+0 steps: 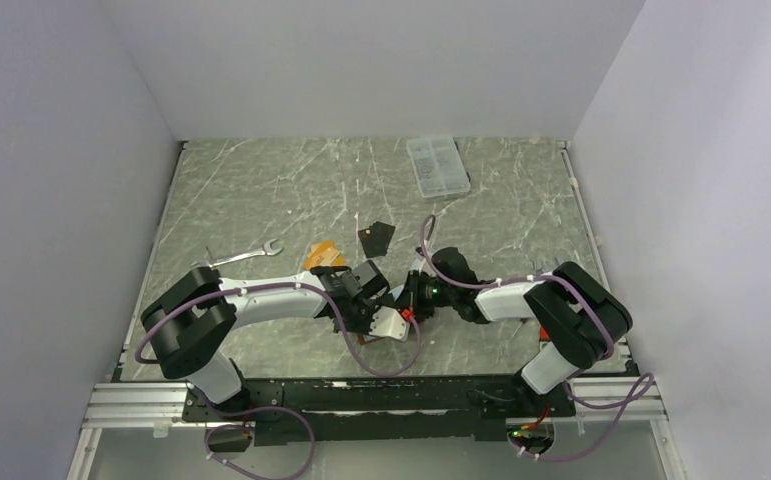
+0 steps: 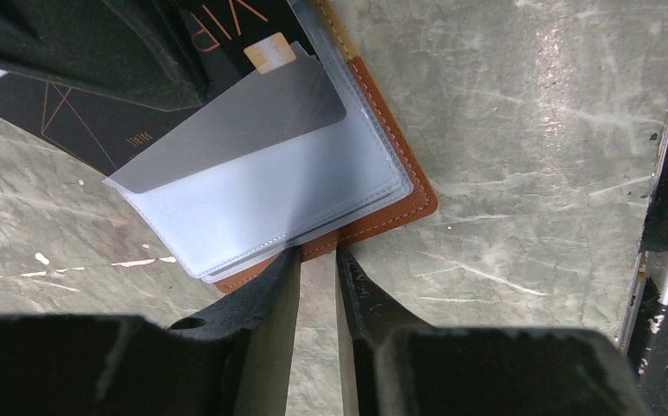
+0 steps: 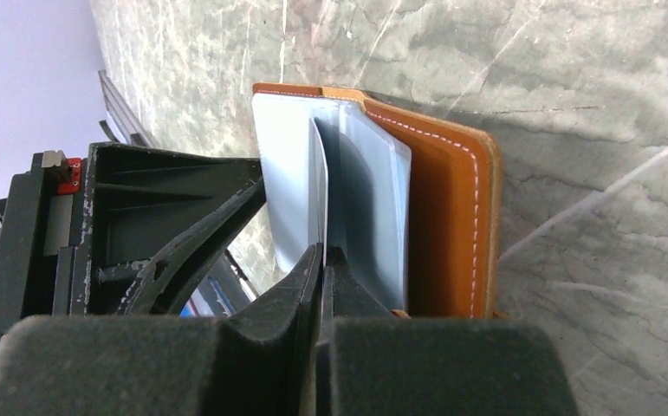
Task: Put the credit cards into the card holder
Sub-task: Insert the credit card into the card holder.
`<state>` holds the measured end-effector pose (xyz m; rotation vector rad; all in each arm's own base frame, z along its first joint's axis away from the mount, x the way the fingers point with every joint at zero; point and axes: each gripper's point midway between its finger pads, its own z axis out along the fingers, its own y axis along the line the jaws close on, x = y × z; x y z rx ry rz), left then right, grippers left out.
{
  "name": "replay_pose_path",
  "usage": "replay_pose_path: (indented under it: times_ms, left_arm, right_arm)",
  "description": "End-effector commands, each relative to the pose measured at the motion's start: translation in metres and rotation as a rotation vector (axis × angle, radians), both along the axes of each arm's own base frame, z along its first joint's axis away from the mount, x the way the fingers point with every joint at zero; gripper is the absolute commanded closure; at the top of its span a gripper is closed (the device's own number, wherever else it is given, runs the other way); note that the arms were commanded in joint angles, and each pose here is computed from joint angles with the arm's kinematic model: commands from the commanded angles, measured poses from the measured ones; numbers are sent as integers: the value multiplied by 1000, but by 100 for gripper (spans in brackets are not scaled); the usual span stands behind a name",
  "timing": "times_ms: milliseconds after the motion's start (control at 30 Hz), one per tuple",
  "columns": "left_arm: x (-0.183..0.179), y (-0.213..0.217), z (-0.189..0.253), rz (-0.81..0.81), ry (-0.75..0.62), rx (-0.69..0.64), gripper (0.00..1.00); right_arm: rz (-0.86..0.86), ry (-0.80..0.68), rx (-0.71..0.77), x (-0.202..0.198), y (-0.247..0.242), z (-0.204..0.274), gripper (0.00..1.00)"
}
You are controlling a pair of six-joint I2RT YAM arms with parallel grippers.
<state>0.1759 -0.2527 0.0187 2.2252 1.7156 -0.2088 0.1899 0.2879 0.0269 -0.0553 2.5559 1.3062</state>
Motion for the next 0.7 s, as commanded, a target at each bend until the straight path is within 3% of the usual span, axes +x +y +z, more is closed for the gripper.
replay_pose_path:
  times_ms: [0,300,567,667]
  left_arm:
    - [3,-19,7,-28,-6,-66,73]
    - [7,-18,7,-21,-11,-71,73]
    - [9,-15,8,-12,-10,-71,74]
    - [9,-14,7,-10,-10,-70,74]
  right_arm:
    - [19,11,-142,-5,-13,-25,97]
    - [51,55,-171,-18,-14,-43,97]
    - [-38,9,-292,-1,-31,-37,67]
    - [-70,-12,-331,4,-38,-31,62]
